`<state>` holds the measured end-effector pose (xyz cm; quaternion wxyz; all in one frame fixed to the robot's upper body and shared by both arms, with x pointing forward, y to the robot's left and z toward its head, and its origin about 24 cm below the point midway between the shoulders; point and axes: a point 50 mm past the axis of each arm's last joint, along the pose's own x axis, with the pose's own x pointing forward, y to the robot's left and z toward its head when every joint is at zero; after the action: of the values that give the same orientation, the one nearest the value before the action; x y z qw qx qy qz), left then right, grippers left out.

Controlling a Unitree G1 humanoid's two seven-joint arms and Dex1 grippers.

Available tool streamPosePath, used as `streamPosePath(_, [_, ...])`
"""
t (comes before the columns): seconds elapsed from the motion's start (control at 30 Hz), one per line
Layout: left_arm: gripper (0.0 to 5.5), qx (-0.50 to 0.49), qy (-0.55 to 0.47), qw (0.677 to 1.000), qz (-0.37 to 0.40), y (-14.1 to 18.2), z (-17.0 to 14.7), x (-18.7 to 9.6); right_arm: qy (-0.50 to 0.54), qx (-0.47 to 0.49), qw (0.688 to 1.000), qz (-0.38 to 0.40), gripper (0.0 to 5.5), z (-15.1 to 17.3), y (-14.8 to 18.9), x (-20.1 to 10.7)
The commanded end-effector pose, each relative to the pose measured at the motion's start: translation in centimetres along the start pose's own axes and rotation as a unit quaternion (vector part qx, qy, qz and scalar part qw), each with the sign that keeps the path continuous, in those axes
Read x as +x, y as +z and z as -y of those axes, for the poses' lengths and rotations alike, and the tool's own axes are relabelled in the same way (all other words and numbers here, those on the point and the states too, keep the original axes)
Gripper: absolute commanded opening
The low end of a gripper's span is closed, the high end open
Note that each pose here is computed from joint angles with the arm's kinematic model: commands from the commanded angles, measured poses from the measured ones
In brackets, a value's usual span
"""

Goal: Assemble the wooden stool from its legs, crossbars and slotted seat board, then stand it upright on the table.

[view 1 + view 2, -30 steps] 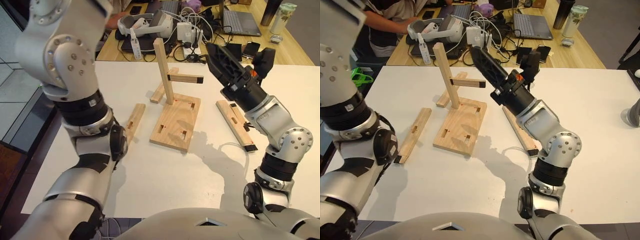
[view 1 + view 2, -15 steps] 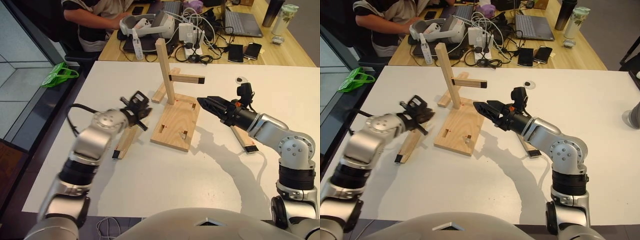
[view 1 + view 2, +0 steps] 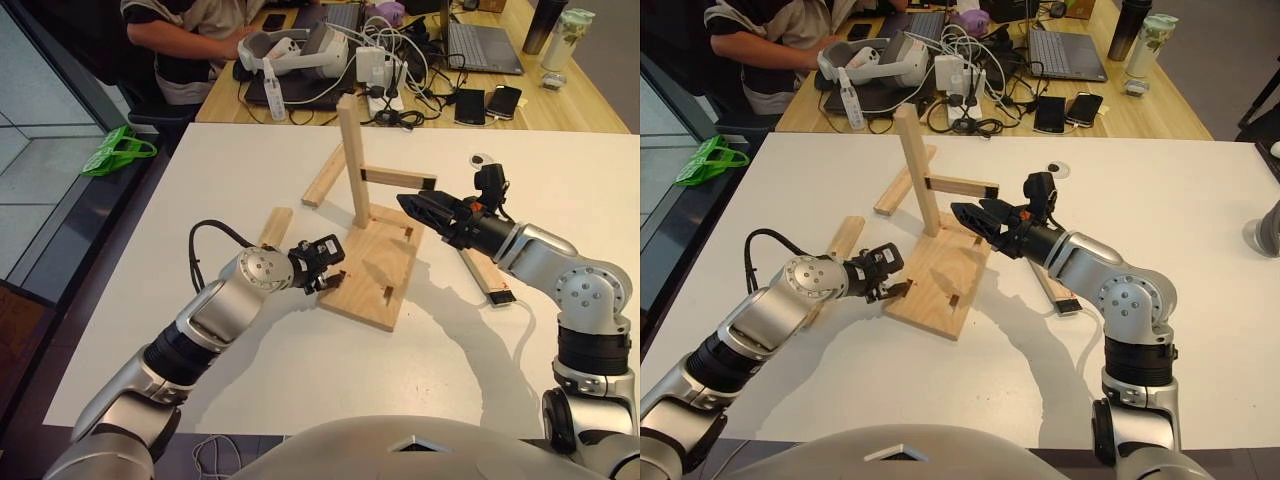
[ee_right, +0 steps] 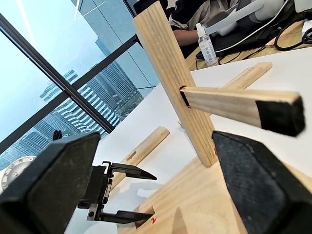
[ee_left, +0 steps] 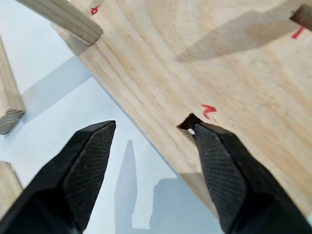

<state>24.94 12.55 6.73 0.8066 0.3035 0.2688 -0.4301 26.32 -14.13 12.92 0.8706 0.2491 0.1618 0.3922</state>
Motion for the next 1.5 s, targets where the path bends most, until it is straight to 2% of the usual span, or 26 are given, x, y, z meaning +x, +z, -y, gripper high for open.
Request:
streamPosePath(0.03, [3.05,-0.046,0.164,0.984,0.045,2.0,-5.8,-2.1,-0.008,-0.008,1.000,0.006,4.25,0.2,0.5,-0.1])
streamPosePath(0.1, [3.05,-0.054,0.262,0.962,0.052,2.6,-9.7,-4.4,-0.009,-0.009,1.000,0.008,4.25,0.2,0.6,-0.1])
streamPosePath(0.17, [3.05,-0.068,0.315,0.945,0.058,2.9,-12.2,-5.5,-0.007,-0.009,1.000,0.009,4.25,0.2,0.7,0.0])
streamPosePath(0.27, [3.05,-0.115,0.326,0.937,0.060,2.4,-14.5,-3.7,0.004,-0.011,1.000,0.011,4.25,-0.2,0.8,0.4])
streamPosePath(0.33, [3.35,-0.167,0.309,0.933,0.077,1.8,-15.1,-1.2,0.018,-0.014,1.000,0.005,4.25,-0.6,0.7,0.8])
streamPosePath(0.43, [3.85,-0.243,0.290,0.922,0.085,0.9,-15.4,1.3,0.031,-0.016,0.999,-0.002,4.25,-1.1,0.6,1.0])
streamPosePath(0.53, [4.20,-0.316,0.298,0.896,0.094,0.1,-15.8,2.2,0.040,-0.015,0.999,-0.008,4.25,-1.4,0.3,1.3])
streamPosePath(0.67, [4.20,-0.346,0.280,0.891,0.083,-0.8,-15.1,3.4,0.046,-0.014,0.999,-0.010,4.25,-1.7,0.3,1.7])
streamPosePath(0.83, [4.20,-0.324,0.211,0.918,0.085,-0.1,-13.7,5.0,0.051,-0.015,0.999,-0.013,4.25,-1.8,0.4,1.9])
streamPosePath(0.93, [4.20,-0.308,0.190,0.930,0.060,-0.5,-13.2,5.3,0.052,-0.016,0.998,-0.014,4.25,-1.9,0.4,1.9])
streamPosePath(1.2, [4.20,-0.332,0.207,0.920,0.006,-1.9,-13.3,4.9,0.051,-0.024,0.998,0.000,4.25,-2.2,1.2,2.2])
streamPosePath(1.5, [4.12,-0.354,0.204,0.913,0.017,-2.4,-13.3,4.7,0.047,-0.031,0.998,0.007,4.25,-2.2,1.9,2.8])
